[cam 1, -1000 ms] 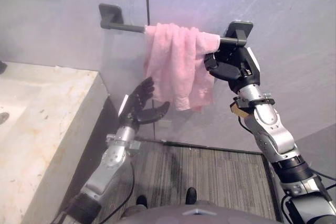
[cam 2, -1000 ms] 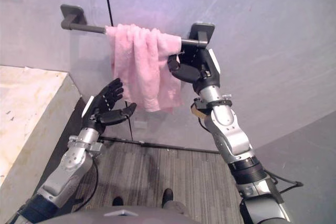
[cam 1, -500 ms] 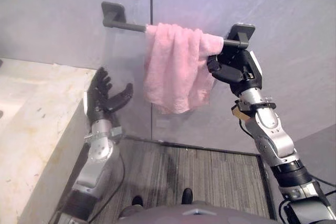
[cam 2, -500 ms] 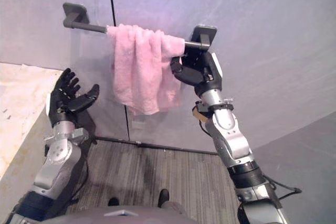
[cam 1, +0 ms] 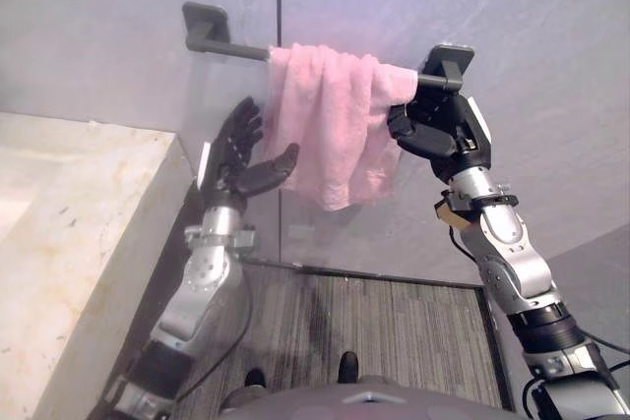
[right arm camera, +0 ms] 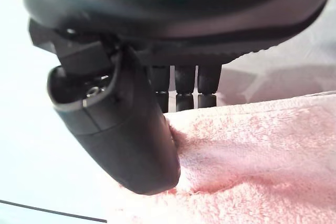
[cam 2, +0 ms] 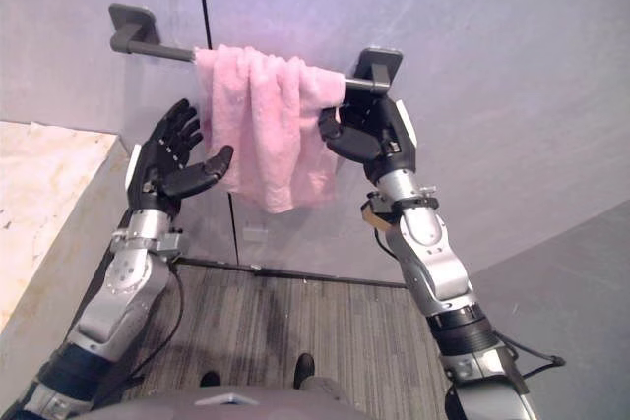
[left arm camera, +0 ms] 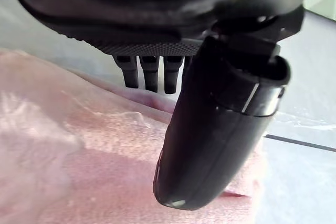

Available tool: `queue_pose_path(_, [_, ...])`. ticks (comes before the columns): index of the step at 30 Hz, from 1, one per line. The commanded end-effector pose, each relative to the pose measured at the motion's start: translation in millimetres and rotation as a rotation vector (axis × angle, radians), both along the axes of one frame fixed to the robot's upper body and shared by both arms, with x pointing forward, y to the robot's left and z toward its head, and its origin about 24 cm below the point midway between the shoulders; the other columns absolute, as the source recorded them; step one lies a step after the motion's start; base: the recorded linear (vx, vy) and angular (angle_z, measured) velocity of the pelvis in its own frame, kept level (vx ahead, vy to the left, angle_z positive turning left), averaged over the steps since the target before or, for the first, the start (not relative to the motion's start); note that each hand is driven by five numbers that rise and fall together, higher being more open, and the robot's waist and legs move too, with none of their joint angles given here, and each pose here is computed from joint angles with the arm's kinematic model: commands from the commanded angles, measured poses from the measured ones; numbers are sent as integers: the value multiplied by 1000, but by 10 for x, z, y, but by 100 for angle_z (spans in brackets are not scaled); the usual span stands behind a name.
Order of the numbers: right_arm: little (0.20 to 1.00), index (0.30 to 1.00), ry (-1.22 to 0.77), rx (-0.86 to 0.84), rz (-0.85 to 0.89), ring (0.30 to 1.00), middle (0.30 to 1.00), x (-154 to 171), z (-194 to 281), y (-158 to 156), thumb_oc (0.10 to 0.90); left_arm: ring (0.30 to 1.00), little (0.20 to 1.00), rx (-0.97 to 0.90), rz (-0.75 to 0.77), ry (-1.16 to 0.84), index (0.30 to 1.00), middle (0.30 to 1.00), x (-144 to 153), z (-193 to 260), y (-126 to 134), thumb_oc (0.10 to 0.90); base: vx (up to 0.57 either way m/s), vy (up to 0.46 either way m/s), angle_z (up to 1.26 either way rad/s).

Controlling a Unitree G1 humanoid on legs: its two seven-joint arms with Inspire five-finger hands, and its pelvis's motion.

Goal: Organize the bathroom.

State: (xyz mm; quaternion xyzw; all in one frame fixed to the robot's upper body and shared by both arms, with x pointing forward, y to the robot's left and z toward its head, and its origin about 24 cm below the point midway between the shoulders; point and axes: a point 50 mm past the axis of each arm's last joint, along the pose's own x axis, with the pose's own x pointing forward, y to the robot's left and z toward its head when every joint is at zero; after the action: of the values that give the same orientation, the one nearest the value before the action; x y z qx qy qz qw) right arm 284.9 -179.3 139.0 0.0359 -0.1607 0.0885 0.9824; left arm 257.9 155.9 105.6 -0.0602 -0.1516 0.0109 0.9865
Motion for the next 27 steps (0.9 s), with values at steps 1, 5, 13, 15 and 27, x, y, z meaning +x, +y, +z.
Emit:
queue_pose_path(1, [300,300,-119,-51,11,300,300,-35,119,-52,400,900,900,8,-2,-380,900,900,55,672,-54,800,45,35,-9])
queue_pose_path(5, [300,300,-88,-71,13,300,300,-62,47,-73,400,900,900,41,88,-424,900,900,61,766,48,800,32,30,-7])
queue_pose_path(13, [300,300,-44,-77,4,300,300,-113,-81,-121,400,900,900,44,78,-395,900,900,50,747,131,800,4,5,-1])
queue_pose_path(15, [300,300,-37,-79,5,300,300,-118,-90,-127,400,900,900,37,69,-386,900,900,57,740,146,800,0,0,0])
queue_pose_path(27, [300,300,9,-88,-16,300,300,-165,-218,-135,400,900,900,-41,89,-442,900,900,-60,796,267,800,0,0,0])
